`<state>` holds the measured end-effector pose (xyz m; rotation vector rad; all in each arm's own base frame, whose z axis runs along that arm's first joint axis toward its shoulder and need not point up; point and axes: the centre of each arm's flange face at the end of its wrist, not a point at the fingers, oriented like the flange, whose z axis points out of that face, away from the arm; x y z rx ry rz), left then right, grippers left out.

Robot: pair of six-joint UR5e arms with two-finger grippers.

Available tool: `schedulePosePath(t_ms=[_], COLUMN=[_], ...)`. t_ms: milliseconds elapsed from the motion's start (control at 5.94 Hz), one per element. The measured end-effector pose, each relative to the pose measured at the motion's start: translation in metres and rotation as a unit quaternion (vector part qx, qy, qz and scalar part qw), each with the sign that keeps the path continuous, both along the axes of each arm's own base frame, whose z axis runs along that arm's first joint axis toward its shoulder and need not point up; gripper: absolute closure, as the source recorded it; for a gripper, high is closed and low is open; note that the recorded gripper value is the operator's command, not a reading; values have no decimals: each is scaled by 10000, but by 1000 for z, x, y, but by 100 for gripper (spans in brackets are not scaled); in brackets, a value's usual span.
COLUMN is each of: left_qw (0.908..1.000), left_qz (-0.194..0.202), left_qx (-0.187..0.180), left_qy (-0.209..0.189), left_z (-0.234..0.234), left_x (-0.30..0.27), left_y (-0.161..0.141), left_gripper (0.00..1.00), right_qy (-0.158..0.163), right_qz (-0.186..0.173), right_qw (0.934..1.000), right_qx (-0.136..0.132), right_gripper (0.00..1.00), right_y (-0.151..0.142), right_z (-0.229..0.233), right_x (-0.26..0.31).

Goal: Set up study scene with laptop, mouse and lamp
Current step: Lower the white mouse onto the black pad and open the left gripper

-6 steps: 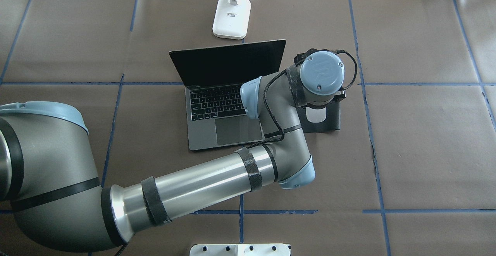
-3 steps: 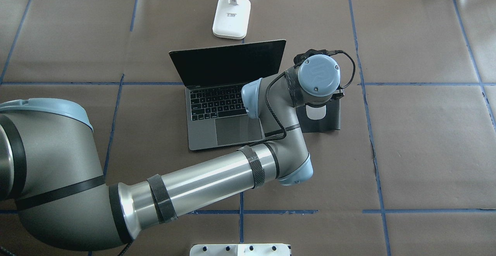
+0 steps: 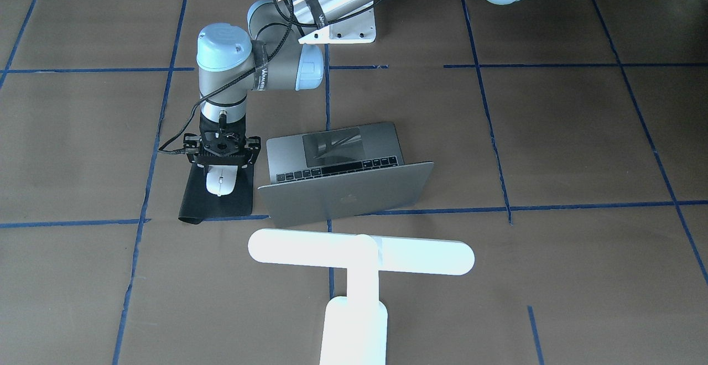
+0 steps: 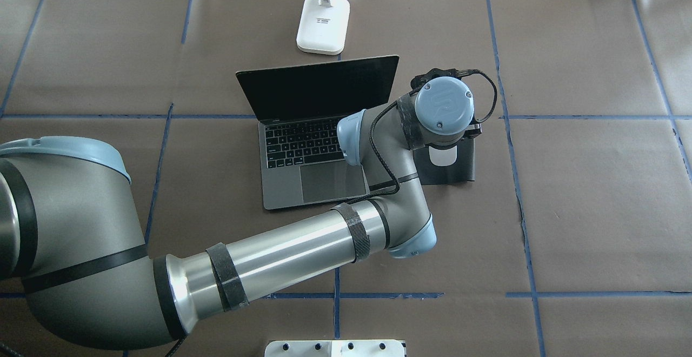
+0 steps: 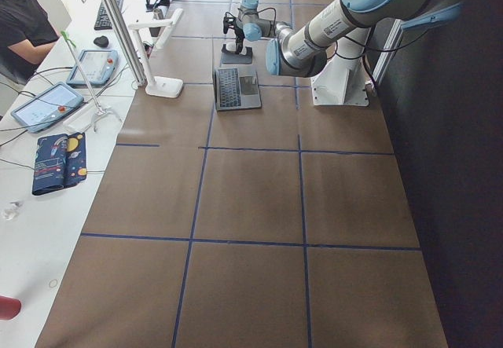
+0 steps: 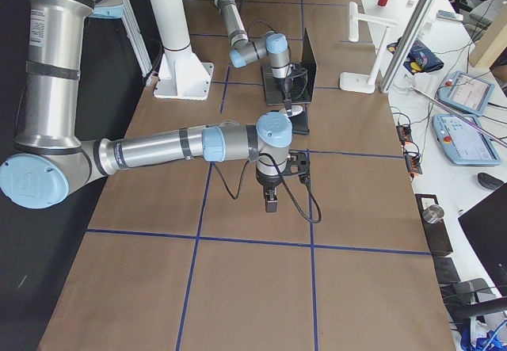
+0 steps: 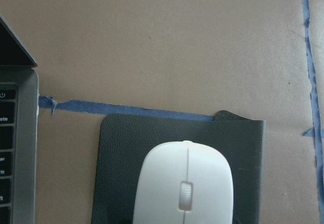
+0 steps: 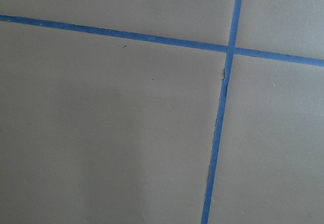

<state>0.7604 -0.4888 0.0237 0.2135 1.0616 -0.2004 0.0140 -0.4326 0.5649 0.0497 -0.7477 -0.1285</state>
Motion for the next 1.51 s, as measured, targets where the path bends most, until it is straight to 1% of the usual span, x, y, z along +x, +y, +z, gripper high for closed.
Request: schedulePosePath(t_ms=[168, 841, 1010, 1178, 1346, 1514], left_qw=[10000, 9999, 9998, 9993, 9984, 9972], left_qz=[-9, -38, 43, 206, 373, 536], left_qx=[-12, -71, -137, -278, -416, -507], left_qy=[15, 102, 133, 109, 75, 102], left_z=[-1, -12, -14, -14, -7, 11], left_x=[0, -4, -8, -12, -22, -48], left_y=[0, -2, -4, -3, 2, 15], left_gripper=[0, 0, 0, 0, 0, 0], right_qy=[1, 3, 9, 9, 7, 19], right_qz=[2, 80, 134, 160, 162, 156], right_qw=[10000, 10000, 9999, 9998, 9997, 9995], right_qx=[4, 50, 43, 97, 205, 271], right_gripper=[0, 0, 0, 0, 0, 0], right_y=[0, -2, -3, -8, -16, -21], right_z=[0, -4, -4, -10, -19, -23], right_x=[0, 7, 10, 11, 10, 10])
